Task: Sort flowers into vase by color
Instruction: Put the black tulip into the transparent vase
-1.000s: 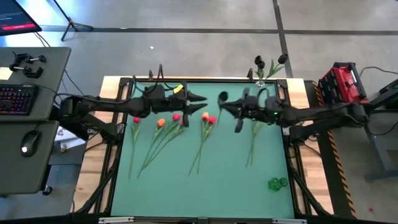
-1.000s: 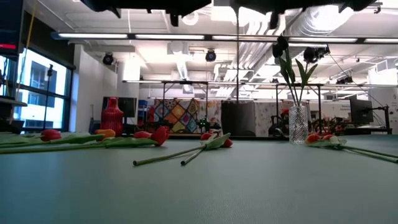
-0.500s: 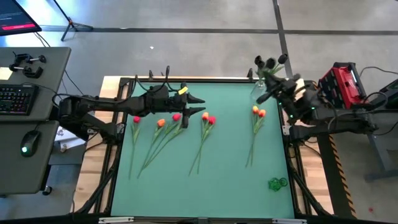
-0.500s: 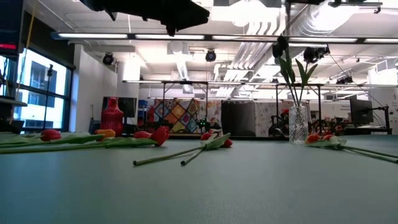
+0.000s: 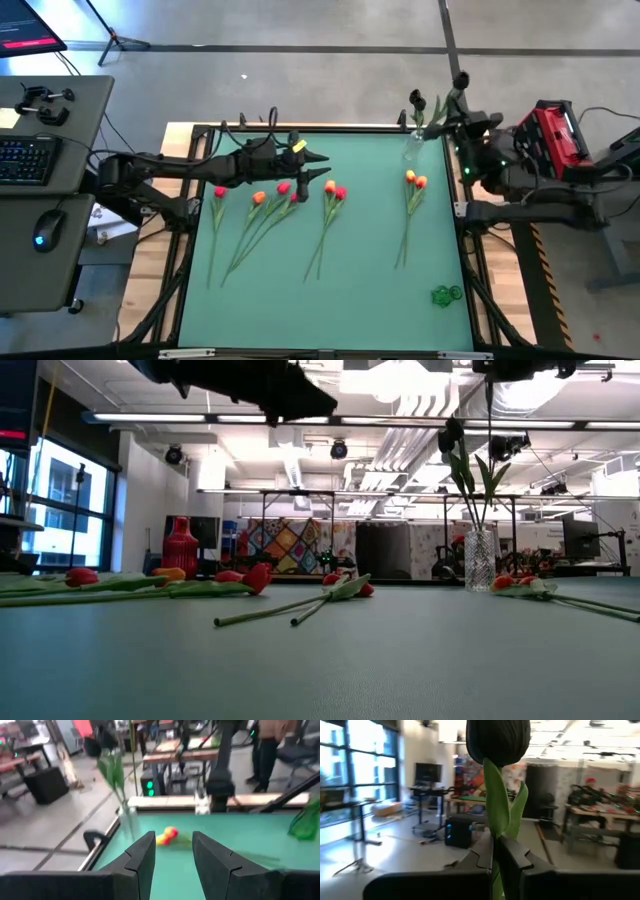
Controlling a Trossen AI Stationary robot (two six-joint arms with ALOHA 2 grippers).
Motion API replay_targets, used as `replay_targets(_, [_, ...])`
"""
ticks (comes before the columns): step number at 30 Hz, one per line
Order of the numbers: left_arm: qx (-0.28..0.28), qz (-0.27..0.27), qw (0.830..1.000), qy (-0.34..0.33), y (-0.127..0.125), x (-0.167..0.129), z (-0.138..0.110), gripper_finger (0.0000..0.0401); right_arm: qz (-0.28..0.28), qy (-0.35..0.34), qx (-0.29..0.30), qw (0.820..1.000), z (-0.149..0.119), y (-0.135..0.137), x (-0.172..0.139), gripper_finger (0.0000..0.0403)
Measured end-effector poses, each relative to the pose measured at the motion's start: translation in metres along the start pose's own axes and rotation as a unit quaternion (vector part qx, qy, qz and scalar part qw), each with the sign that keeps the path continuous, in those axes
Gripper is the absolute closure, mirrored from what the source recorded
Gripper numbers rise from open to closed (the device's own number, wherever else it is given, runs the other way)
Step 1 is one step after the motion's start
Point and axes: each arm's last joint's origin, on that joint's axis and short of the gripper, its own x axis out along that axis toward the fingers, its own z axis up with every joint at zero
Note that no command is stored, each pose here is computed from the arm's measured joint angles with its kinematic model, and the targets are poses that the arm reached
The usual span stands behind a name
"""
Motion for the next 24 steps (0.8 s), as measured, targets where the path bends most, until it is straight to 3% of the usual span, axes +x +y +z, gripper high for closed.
replay_targets(11, [-0.002, 0.009, 1.0, 0.025, 0.005, 0.014, -0.016, 0.0282, -0.024, 0.014, 0.029, 0.999, -0.017, -0.01, 0.03, 0.0403])
replay_targets(24, [-0.001, 0.009, 1.0, 0.03, 0.006, 0.014, -0.018, 0.0282, -0.029, 0.041, 0.037, 0.998, -0.031, -0.018, 0.047, 0.0403])
